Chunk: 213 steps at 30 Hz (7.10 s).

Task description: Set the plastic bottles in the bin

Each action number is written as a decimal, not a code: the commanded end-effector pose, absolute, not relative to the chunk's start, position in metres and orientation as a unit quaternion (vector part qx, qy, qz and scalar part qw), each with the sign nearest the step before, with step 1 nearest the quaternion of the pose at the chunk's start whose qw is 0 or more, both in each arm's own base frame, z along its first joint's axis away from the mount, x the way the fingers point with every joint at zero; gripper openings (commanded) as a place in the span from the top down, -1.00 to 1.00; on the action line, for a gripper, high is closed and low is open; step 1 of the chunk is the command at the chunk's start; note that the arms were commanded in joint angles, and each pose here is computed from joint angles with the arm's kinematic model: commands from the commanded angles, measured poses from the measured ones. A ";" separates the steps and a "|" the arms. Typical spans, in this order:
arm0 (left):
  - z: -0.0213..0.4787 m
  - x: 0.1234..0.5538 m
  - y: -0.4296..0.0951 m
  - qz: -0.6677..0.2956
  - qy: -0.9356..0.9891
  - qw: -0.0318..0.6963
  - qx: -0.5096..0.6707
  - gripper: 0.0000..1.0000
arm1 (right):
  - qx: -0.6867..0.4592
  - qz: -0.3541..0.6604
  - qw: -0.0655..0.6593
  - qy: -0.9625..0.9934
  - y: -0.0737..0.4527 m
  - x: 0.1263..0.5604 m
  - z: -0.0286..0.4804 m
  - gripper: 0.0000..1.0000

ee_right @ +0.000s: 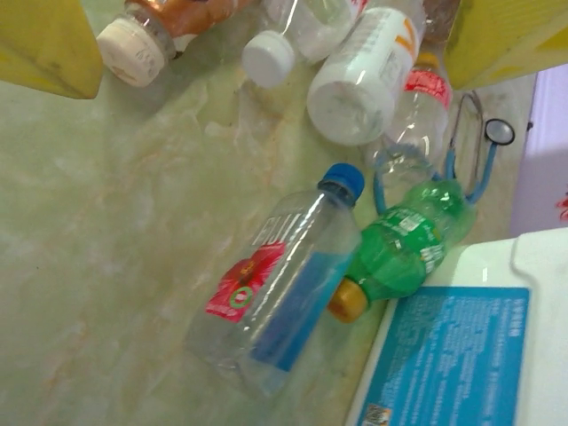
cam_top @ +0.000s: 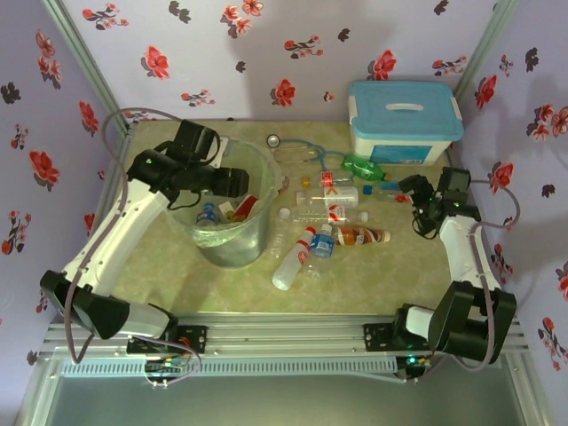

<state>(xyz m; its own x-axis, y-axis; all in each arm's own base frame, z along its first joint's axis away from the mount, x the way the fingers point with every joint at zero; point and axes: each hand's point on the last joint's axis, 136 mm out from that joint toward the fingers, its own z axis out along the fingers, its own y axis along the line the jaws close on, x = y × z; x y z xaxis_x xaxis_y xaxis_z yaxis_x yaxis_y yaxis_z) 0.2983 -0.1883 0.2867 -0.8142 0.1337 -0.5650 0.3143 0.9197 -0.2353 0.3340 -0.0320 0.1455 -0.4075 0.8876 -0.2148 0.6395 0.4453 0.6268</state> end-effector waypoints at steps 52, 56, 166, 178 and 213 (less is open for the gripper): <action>0.318 0.296 -0.171 -0.190 0.907 0.373 0.046 -0.99 | 0.684 0.165 0.139 0.697 -0.053 0.416 0.043 -0.48; 0.321 0.299 -0.171 -0.190 0.906 0.376 0.047 -0.99 | 0.689 0.169 0.141 0.690 -0.054 0.413 0.043 -0.31; 0.275 0.254 -0.190 -0.226 0.941 0.221 0.119 0.13 | -0.006 0.493 0.442 0.749 0.196 0.387 0.393 -0.97; 0.266 0.253 -0.199 -0.238 0.935 0.217 0.145 -0.49 | 0.004 0.490 0.440 0.753 0.192 0.385 0.388 -0.97; 0.178 0.268 -0.234 -0.285 0.938 0.158 0.115 0.33 | 0.196 0.260 0.371 0.870 0.046 0.393 0.254 -0.91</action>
<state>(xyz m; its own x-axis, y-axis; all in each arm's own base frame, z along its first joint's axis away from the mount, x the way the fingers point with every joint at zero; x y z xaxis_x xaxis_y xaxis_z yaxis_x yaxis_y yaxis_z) 0.2686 -0.2310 0.1793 -0.9192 0.1347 -0.3700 0.3131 0.8197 -0.4796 0.3928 0.0521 0.2566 -0.6249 0.6188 -0.4759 0.1855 0.7099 0.6795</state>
